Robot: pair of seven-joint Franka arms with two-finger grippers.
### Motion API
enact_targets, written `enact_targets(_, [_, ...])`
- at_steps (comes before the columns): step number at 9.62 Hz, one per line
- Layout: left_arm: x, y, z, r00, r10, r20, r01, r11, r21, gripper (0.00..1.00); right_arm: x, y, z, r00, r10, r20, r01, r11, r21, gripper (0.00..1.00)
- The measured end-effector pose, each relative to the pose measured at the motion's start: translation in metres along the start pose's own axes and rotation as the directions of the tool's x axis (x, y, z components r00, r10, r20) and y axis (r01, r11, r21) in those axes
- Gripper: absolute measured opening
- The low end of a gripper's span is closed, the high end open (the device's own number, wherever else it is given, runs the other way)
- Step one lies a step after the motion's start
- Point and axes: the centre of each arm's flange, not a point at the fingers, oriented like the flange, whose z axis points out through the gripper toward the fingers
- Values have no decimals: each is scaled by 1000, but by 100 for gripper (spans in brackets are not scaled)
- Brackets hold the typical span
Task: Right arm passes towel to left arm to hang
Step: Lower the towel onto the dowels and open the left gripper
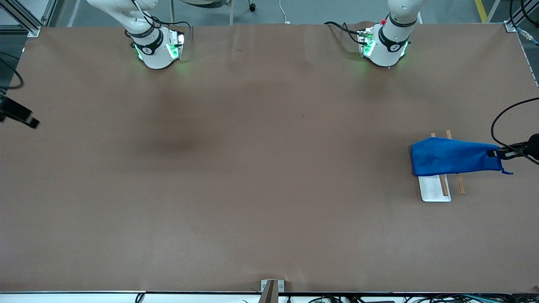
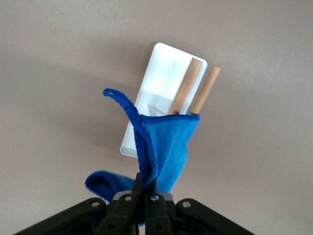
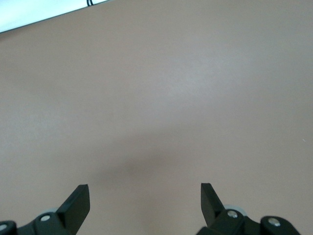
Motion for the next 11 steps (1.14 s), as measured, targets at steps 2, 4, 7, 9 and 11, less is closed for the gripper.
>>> enact_targets(2, [9,-15,-1,999,38,-22,-37,999,36,3,-2,3,-7,1000,-14,5,14,1000,-2,100])
enact_targets(4, [14,-26,9,999,43,-11,-42,997,65,8,0,-11,1,999,-42,20,43,999,-21,100])
enact_targets(7, [19,-36,21,998,65,7,-65,994,91,43,-1,-14,-7,999,-54,4,54,995,-80,100])
enact_targets(9, [20,-40,9,996,91,-14,-89,992,91,72,-5,-13,-16,999,-30,10,31,996,-89,100])
enact_targets(11, [18,-26,-24,990,117,-73,-110,989,99,99,-5,-13,-15,1000,-22,16,23,996,-82,100])
